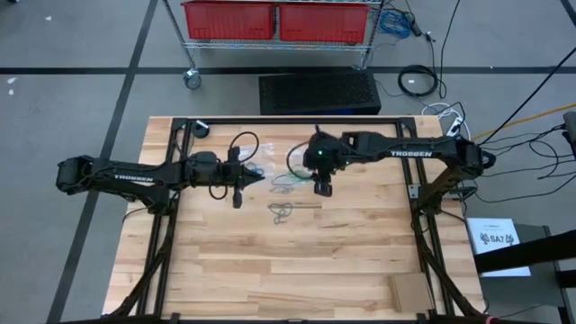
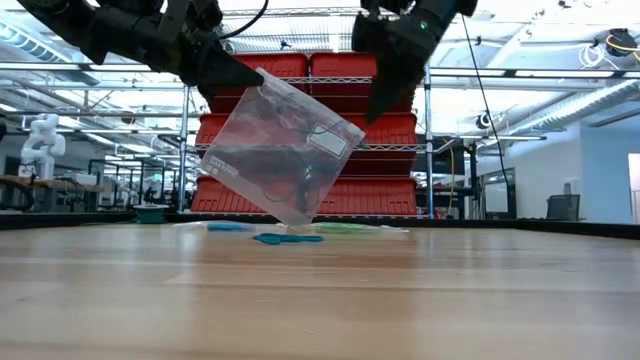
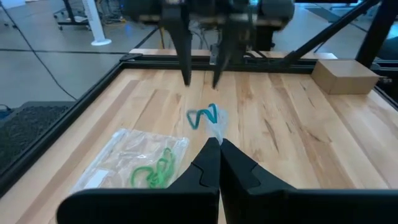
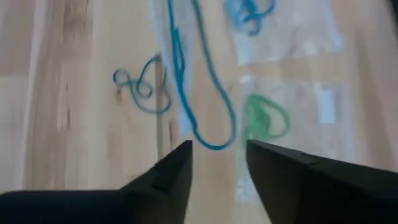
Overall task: Sort rubber bands
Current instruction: Put the blue rubber band into the transparent zip bag
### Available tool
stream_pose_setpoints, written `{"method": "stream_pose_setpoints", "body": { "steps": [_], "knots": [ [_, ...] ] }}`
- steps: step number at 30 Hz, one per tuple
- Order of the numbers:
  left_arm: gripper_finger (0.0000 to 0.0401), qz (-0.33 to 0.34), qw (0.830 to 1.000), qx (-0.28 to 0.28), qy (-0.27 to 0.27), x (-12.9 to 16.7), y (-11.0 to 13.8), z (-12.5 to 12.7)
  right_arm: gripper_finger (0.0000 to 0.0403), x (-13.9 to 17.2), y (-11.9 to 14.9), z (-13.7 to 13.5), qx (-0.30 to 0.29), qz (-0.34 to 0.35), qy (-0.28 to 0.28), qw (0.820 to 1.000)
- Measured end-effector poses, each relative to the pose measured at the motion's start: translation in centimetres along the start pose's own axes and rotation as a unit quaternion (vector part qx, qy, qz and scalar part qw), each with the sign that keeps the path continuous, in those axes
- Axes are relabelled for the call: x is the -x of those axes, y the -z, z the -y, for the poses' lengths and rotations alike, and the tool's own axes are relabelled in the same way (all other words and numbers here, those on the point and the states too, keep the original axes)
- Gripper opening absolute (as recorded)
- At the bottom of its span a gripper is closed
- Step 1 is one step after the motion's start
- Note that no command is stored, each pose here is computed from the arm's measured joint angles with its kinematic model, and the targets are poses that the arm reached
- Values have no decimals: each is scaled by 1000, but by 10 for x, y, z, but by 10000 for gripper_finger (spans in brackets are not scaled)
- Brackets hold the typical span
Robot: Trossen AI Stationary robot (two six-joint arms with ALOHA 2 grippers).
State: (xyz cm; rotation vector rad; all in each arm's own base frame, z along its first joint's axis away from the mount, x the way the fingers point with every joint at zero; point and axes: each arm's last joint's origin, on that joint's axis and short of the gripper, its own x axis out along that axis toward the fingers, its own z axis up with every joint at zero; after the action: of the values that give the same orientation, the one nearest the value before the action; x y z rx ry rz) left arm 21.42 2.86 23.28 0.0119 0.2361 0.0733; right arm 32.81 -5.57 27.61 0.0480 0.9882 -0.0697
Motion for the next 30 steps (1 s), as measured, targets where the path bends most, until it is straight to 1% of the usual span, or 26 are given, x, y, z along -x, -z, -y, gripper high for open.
{"method": "stream_pose_setpoints", "body": {
  "steps": [3, 6, 8, 10, 12, 14, 16, 19, 20, 21, 23, 27, 30],
  "knots": [
    [0, 0, 1000, 0, 2, 0, 0, 0, 193, -15, 10, -6, 6, 3, 2, 1000],
    [0, 1, 1000, -2, 2, 0, 0, 0, 221, -28, 18, -9, 16, 14, 22, 1000],
    [0, 2, 1000, -2, 2, 0, 0, 0, 228, -32, 20, -11, 27, 30, 23, 999],
    [0, 3, 1000, -2, 2, 0, -1, 0, 225, -35, 21, -14, 35, 41, 22, 998],
    [0, 4, 1000, -2, 2, 0, -1, 0, 208, -36, 20, -15, 45, 45, 21, 998],
    [0, 5, 1000, -2, 2, 0, -1, 0, 175, -36, 20, -17, 52, 45, 28, 997],
    [0, 5, 1000, -2, 2, 0, -1, 0, 125, -36, 21, -16, 56, 40, 35, 997],
    [0, 4, 1000, -2, 2, 0, -1, 0, 37, -36, 23, -16, 60, 28, 43, 997],
    [0, 4, 1000, -2, 2, 0, -1, 0, 19, -36, 24, -16, 62, 23, 48, 997],
    [0, 3, 1000, -2, 2, 0, -1, 0, 13, -36, 25, -16, 64, 19, 55, 996],
    [0, 2, 1000, -2, 2, 0, 0, 0, 17, -36, 26, -16, 64, 12, 67, 996],
    [0, 2, 1000, -1, 2, 0, 0, 0, 11, -36, 27, -18, 65, 9, 70, 995],
    [0, 2, 1000, -1, 3, 0, 0, 0, 3, -32, 24, -20, 73, 6, 112, 991]
  ]
}}
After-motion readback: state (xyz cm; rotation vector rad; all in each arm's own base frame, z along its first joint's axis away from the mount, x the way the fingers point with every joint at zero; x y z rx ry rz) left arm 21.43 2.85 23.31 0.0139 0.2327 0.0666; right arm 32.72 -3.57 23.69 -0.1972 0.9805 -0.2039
